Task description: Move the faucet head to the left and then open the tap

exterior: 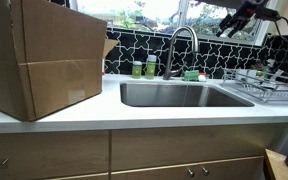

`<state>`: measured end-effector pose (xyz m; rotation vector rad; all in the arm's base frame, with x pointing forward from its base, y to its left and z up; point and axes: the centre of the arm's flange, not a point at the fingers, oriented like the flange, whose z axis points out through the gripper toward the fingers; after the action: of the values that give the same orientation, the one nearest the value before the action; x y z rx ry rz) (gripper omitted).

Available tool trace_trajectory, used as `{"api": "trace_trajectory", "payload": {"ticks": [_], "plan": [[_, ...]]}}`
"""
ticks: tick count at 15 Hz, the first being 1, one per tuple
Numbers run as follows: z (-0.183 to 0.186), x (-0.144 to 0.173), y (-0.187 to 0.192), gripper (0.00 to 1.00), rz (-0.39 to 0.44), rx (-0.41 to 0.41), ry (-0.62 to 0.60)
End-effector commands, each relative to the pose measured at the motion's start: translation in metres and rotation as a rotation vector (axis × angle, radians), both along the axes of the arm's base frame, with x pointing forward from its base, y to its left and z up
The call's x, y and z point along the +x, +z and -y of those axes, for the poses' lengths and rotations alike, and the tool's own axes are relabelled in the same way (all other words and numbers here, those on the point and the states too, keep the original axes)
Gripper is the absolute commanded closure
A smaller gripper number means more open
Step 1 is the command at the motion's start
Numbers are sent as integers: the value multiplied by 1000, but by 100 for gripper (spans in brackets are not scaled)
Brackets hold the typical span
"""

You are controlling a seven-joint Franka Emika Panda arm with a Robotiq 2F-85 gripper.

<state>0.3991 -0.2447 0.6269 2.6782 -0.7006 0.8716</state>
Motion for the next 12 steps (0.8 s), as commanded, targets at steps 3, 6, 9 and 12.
{"api": "trace_trajectory", "payload": {"ticks": [3, 6, 9, 12], "plan": [[14, 70, 3, 0, -24, -32, 85], [16, 95, -1, 0, -36, -51, 121], [19, 114, -8, 0, -41, -57, 164], [21, 127, -14, 0, -27, -26, 204]]}}
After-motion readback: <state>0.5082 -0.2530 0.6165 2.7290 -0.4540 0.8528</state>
